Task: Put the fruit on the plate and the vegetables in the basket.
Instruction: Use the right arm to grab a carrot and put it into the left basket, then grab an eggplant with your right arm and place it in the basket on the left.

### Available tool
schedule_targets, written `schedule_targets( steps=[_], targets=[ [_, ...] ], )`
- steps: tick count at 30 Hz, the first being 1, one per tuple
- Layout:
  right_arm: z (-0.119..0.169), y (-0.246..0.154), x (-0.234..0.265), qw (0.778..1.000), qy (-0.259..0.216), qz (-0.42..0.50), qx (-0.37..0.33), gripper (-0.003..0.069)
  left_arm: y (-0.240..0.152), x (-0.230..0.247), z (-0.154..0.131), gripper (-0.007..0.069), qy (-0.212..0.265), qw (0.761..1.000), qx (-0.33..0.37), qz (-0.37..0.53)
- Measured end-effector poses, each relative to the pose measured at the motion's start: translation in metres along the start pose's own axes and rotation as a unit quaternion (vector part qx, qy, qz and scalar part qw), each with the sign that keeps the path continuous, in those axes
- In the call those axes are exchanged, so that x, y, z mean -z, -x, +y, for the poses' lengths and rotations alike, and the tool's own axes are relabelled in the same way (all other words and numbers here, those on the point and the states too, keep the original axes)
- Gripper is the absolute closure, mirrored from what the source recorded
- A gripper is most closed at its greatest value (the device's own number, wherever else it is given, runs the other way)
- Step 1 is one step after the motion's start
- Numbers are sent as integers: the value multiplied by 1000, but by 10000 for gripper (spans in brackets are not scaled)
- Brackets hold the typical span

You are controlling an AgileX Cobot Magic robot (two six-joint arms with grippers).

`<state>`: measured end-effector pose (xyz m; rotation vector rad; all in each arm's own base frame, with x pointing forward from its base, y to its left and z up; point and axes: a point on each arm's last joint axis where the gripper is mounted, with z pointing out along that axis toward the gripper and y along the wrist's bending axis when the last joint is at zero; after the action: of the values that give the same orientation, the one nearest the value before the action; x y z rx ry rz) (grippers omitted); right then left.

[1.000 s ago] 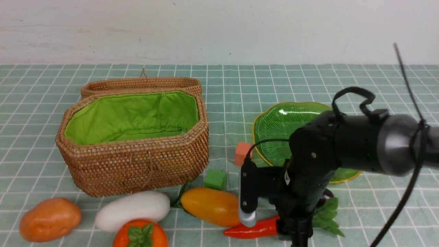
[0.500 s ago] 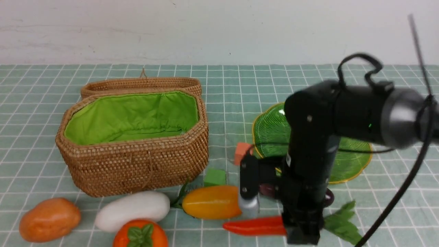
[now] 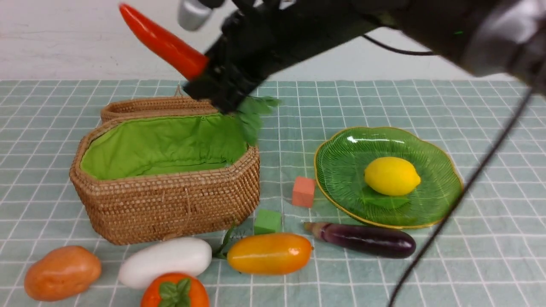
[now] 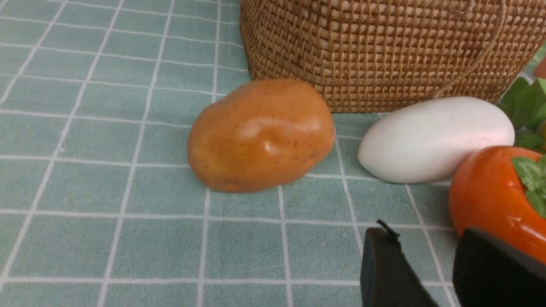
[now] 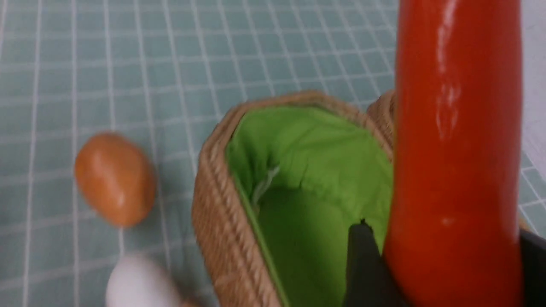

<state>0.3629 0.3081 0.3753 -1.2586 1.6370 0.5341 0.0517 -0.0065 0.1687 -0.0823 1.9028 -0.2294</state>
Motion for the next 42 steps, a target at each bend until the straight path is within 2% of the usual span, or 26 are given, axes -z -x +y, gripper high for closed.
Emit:
schedule_targets(
  steps=[4, 8, 13, 14, 15, 17, 19, 22, 24, 26, 30, 33, 37, 42],
  targets=[
    [-10, -23, -36, 998, -20, 2, -57, 297, 0, 0, 0, 386, 0, 1000, 0, 0],
    [-20, -55, -69, 993, -62, 20, -98, 288, 0, 0, 0, 386, 0, 1000, 0, 0],
    [-23, -60, -74, 989, -78, 19, -124, 120, 0, 0, 0, 386, 0, 1000, 0, 0],
    [-23, -58, -72, 988, -78, 17, -133, 48, 0, 0, 0, 386, 0, 1000, 0, 0],
    [-22, -58, -71, 988, -73, 21, -137, 10, 0, 0, 0, 386, 0, 1000, 0, 0],
    [-19, -57, -68, 988, -58, 35, -139, -12, 0, 0, 0, 386, 0, 1000, 0, 0],
    [-12, -54, -57, 988, -24, 73, -131, -9, 0, 0, 0, 386, 0, 1000, 0, 0],
    [-7, -48, -37, 987, 0, 117, -107, 18, 0, 0, 0, 386, 0, 1000, 0, 0],
    [-6, -36, 7, 980, 9, 187, -60, 80, 0, 0, 0, 386, 0, 1000, 0, 0],
    [-10, -35, 32, 971, 4, 236, -41, 117, 0, 0, 0, 386, 0, 1000, 0, 0],
    [-21, -27, 89, 958, -54, 278, -35, 154, 0, 0, 0, 386, 0, 1000, 0, 0],
    [-9, -28, 113, 956, -53, 289, -23, 158, 0, 0, 0, 386, 0, 1000, 0, 0],
    [11, -48, 121, 947, -20, 321, -18, 153, 0, 0, 0, 386, 0, 1000, 0, 0],
    [26, -102, 92, 935, -3, 354, -21, 100, 0, 0, 0, 386, 0, 1000, 0, 0]
  ],
)
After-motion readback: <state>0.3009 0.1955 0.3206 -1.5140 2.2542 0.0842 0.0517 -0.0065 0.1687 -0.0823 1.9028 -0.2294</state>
